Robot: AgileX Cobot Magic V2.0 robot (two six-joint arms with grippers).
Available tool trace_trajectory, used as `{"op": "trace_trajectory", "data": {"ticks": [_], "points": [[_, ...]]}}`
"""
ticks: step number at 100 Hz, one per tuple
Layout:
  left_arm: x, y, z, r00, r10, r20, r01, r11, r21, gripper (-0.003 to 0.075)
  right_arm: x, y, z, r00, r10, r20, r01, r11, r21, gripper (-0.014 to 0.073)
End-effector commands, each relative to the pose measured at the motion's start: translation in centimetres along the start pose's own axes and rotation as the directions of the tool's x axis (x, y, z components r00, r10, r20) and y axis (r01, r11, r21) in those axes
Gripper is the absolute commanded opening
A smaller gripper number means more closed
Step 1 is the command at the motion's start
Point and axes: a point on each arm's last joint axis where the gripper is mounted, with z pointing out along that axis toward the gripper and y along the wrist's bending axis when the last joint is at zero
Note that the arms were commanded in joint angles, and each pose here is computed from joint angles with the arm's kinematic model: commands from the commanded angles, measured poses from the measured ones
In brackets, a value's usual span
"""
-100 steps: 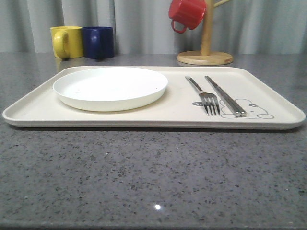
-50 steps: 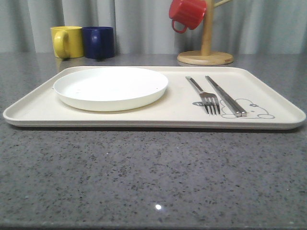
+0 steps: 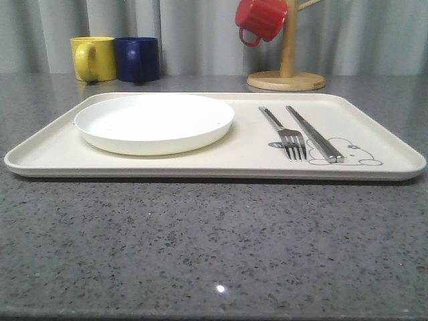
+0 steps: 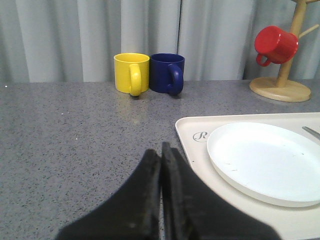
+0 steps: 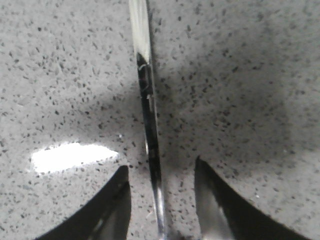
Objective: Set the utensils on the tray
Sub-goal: 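Move the right gripper back over the silver spoon and grasp it, then place the spoon on the tray beside the chopsticks and open the right gripper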
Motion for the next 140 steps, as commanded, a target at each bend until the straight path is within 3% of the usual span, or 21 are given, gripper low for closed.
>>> {"op": "trace_trajectory", "data": {"ticks": [1,32,37,56,83,110,140], "points": [[-1.5,0.2,-0.1,0.995,-0.009,0.096,0.011,1.0,-0.024,-0.0018,-0.4,-0.2,-1.7,0.998,-0.002,0.069,0.002,1.0,-0.006,0.0324],[-1.5,0.2,-0.1,0.995,-0.009,0.096,0.011,1.0,-0.024,-0.0018,-0.4,-0.2,-0.9,1.0,-0.001,0.03,0.001,1.0,-0.006,0.0303],[-1.5,0.2,-0.1,0.995,-0.009,0.096,0.011,1.0,-0.024,-0.0018,-0.3,-0.2,-0.9,1.0,-0.001,0.023,0.001,1.0,-0.006,0.0253],[-1.5,0.2,-0.1,0.995,-0.009,0.096,0.011,1.0,-0.024,-0.0018,-0.2,-0.1,-1.1,1.0,0.003,0.02,-0.002,1.0,-0.014,-0.0076],[-1.5,0.2,-0.1,0.995,-0.009,0.096,0.011,1.0,-0.024,-0.0018,1.1,1.3,-5.3,0.996,-0.011,0.092,0.017,0.998,-0.064,-0.0057],[-1.5,0.2,-0.1,0.995,-0.009,0.096,0.011,1.0,-0.024,-0.0018,3.7,7.6,-10.0,0.978,-0.098,0.186,0.123,0.984,-0.131,-0.0057],[-1.5,0.2,-0.1,0.995,-0.009,0.096,0.011,1.0,-0.024,-0.0018,6.0,16.2,-9.1,0.961,-0.201,0.192,0.241,0.947,-0.214,-0.0057]]}}
